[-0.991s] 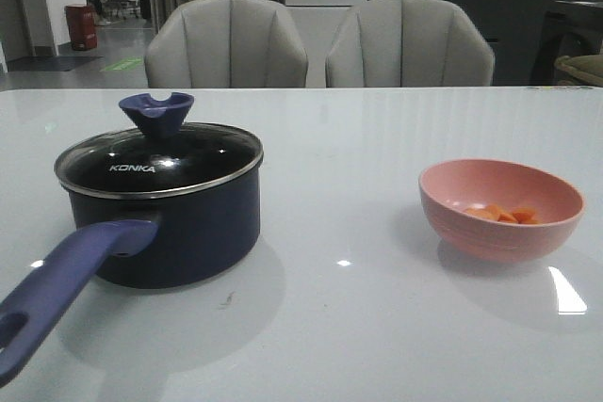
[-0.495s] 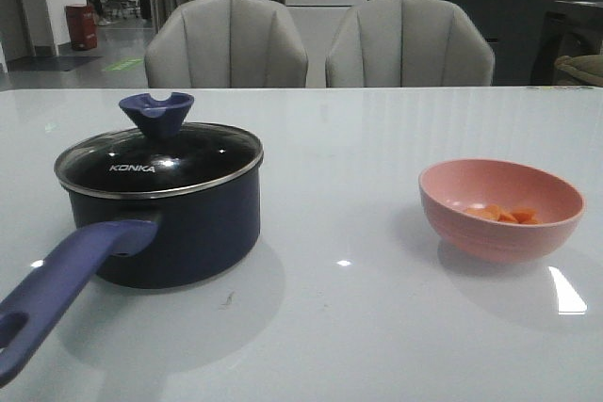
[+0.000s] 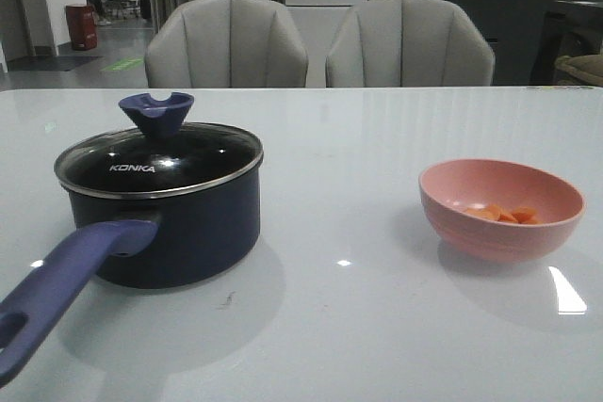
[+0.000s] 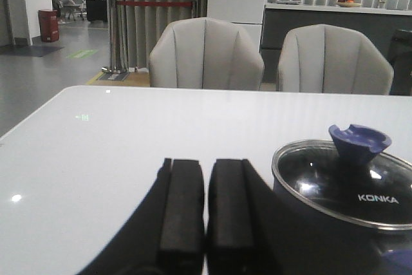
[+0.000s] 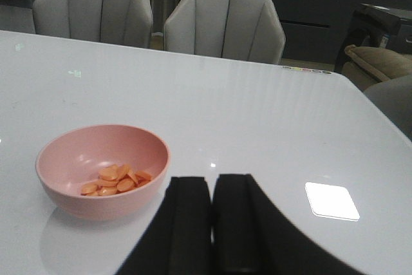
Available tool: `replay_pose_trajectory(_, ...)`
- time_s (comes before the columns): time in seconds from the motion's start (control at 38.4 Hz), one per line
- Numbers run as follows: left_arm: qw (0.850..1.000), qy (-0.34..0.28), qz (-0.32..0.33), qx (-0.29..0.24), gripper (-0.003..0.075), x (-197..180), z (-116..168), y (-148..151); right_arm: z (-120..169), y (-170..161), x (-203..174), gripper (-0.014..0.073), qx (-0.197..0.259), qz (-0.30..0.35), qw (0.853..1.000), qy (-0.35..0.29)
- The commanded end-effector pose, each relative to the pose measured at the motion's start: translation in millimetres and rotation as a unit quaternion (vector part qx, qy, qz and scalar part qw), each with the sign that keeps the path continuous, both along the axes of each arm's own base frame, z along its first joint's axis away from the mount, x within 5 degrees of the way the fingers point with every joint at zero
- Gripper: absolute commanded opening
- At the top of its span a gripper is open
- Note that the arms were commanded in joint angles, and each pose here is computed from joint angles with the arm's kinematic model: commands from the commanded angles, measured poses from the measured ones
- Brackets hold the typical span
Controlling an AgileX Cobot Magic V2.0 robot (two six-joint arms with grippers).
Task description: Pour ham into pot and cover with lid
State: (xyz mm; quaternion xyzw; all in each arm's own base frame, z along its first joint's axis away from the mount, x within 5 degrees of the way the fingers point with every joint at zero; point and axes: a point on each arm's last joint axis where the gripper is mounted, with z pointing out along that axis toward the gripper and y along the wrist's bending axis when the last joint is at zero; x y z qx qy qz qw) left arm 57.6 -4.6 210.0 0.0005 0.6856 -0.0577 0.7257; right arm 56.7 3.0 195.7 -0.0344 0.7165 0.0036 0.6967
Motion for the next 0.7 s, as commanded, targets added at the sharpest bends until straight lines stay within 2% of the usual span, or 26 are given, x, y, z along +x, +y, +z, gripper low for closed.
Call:
replay_pose_trajectory(0.0,0.996,-0.091,0.0,-0.016,0.0113,-1,12,0,10,0,-2,0.0155,-0.004,-0.003,0.999,-0.053)
replay_pose_trajectory(0.1,0.983,-0.183,-0.002,-0.028,0.0113,-7,35,1,10,0,-2,0.0155,-0.004,-0.003,0.999,-0.053)
replay_pose_trajectory(0.18,0.98,-0.195,-0.002,-0.029,0.0113,-10,51,1,10,0,-2,0.0155,-0.004,-0.003,0.999,-0.053)
replay_pose_trajectory(0.31,0.988,-0.155,-0.002,-0.012,0.0113,-11,78,1,10,0,-2,0.0155,-0.004,-0.003,0.999,-0.053)
replay_pose_trajectory(0.44,0.997,-0.076,0.001,0.004,0.0113,-4,102,0,10,0,-2,0.0155,-0.004,-0.003,0.999,-0.053)
replay_pose_trajectory(0.5,0.999,-0.038,0.001,0.002,0.0113,1,106,0,10,0,-2,0.0155,-0.004,-0.003,0.999,-0.053)
replay_pose_trajectory(0.57,0.999,0.024,-0.008,-0.03,0.0113,6,106,-2,10,0,-2,0.0155,-0.004,-0.003,0.999,-0.053)
replay_pose_trajectory(0.68,0.999,0.029,-0.008,-0.029,0.0113,11,105,-2,10,0,-2,0.0155,-0.004,-0.003,0.999,-0.053)
